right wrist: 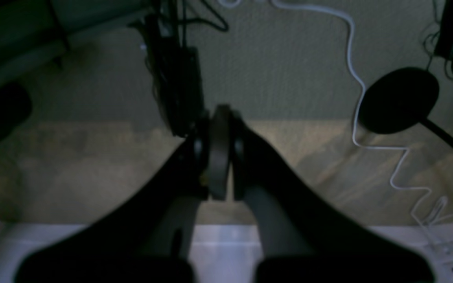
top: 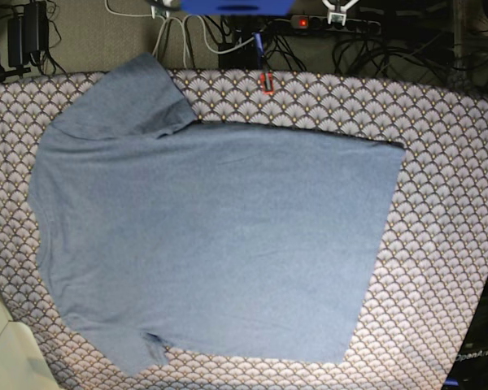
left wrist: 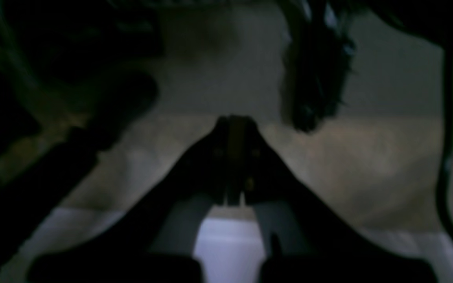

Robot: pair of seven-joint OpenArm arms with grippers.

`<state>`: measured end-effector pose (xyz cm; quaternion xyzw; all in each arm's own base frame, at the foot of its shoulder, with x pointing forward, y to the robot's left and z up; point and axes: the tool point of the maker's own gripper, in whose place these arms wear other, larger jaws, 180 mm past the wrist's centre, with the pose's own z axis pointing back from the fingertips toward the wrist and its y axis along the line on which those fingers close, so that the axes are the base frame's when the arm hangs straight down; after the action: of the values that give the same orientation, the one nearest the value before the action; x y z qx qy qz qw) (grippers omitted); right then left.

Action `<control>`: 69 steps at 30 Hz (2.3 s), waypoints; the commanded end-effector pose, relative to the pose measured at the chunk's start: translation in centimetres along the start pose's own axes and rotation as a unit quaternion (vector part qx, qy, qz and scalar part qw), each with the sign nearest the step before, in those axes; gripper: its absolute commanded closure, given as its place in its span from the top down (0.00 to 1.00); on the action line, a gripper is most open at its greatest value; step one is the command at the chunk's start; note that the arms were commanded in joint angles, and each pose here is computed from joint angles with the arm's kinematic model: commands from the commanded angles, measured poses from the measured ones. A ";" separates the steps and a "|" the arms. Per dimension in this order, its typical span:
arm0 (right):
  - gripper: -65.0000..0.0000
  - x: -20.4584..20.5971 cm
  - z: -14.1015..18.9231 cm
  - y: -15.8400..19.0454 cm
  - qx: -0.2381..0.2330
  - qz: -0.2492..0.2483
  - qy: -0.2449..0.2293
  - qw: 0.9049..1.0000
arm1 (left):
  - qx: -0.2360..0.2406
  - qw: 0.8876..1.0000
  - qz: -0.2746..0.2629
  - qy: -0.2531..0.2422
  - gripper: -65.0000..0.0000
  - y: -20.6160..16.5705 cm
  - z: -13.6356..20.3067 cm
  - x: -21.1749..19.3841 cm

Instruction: Fold the T-shirt properly

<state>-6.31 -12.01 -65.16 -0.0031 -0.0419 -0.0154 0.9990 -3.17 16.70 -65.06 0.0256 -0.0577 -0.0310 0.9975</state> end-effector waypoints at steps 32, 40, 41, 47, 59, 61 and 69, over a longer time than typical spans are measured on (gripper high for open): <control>0.00 15.7 28.0 -10.3 -0.121 0.060 -0.405 0.904 | 0.028 0.904 0.018 -0.427 0.01 6.2 27.3 17.4; 0.34 21.4 29.2 -11.2 -0.137 0.047 -0.462 0.875 | 0.048 0.897 0.027 -0.439 0.35 7.6 28.2 20.2; 0.38 22.0 29.1 -11.3 -0.138 0.044 -0.463 0.875 | 0.048 0.898 0.027 -0.436 0.41 7.7 28.1 20.3; 0.47 25.0 26.3 -8.4 -0.066 0.056 -0.425 0.901 | 0.032 0.893 0.056 -0.445 0.47 7.7 28.2 21.5; 0.47 27.2 23.8 -13.2 -0.042 -0.039 -0.373 0.926 | 0.015 0.883 0.085 -0.462 0.47 7.8 28.6 22.9; 0.47 27.1 23.5 -14.2 -0.049 -0.046 -0.369 0.927 | 0.016 0.881 0.085 -0.464 0.47 7.8 28.6 23.1; 0.47 25.7 21.2 -14.4 -0.039 -0.059 -0.339 0.938 | 0.016 0.878 0.087 -0.471 0.47 7.9 28.8 23.7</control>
<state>16.56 -26.68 -42.64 -0.0416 -0.3620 -0.0804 0.9278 17.21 21.50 -34.17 0.0168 -0.5107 0.0517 0.8580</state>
